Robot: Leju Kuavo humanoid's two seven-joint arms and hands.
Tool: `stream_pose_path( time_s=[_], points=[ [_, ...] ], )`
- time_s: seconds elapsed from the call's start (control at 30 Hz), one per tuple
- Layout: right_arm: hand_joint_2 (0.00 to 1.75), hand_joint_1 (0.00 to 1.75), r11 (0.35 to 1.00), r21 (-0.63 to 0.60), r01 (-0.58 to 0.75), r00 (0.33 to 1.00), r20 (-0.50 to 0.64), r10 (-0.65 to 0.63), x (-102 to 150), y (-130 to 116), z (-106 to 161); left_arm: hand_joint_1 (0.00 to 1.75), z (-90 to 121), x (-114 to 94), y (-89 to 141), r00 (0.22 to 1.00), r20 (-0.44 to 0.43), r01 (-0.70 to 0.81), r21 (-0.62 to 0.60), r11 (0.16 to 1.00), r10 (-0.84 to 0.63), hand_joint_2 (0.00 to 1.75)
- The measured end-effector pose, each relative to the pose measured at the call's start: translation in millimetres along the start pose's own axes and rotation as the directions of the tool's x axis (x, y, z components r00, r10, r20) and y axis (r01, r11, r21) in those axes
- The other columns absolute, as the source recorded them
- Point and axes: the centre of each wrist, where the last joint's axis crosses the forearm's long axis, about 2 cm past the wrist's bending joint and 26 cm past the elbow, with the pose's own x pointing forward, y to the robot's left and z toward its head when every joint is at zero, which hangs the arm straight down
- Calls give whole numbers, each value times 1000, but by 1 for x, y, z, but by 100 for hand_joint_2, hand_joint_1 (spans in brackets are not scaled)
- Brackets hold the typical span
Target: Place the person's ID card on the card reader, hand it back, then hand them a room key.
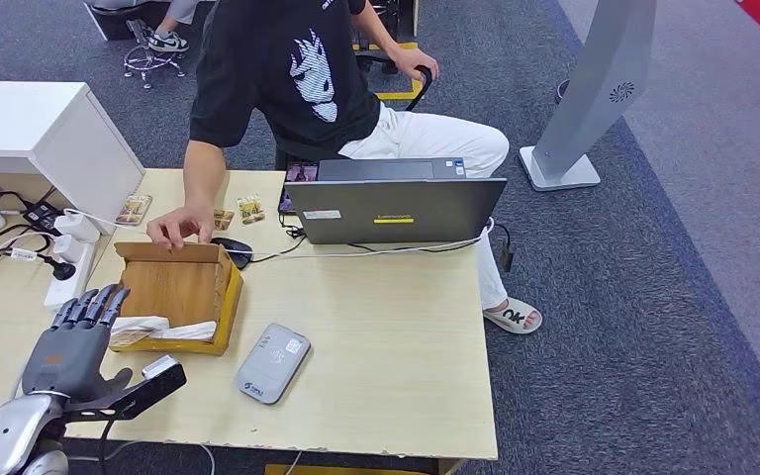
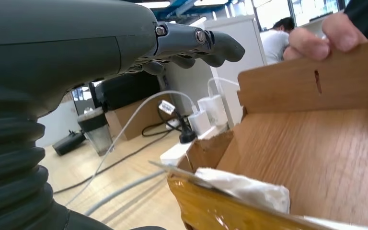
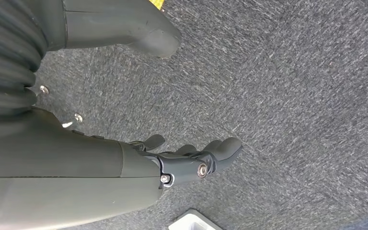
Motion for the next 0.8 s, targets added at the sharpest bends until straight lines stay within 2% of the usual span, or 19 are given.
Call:
stream_pose_path(
  time_s=[0.2,0.57,0.8],
  points=[
    [175,0,1000,2,-1,1000,2,1,1,0,0,0,5,-4,-6,1000,10,-27,-55,998,28,175],
    [175,0,1000,3,-2,1000,3,2,1,1,0,0,7,-7,-8,1000,9,-18,-78,997,19,175],
    [175,0,1000,9,-11,1000,11,11,2,2,0,2,8,-8,-12,998,-44,40,-80,996,-44,175]
  ],
)
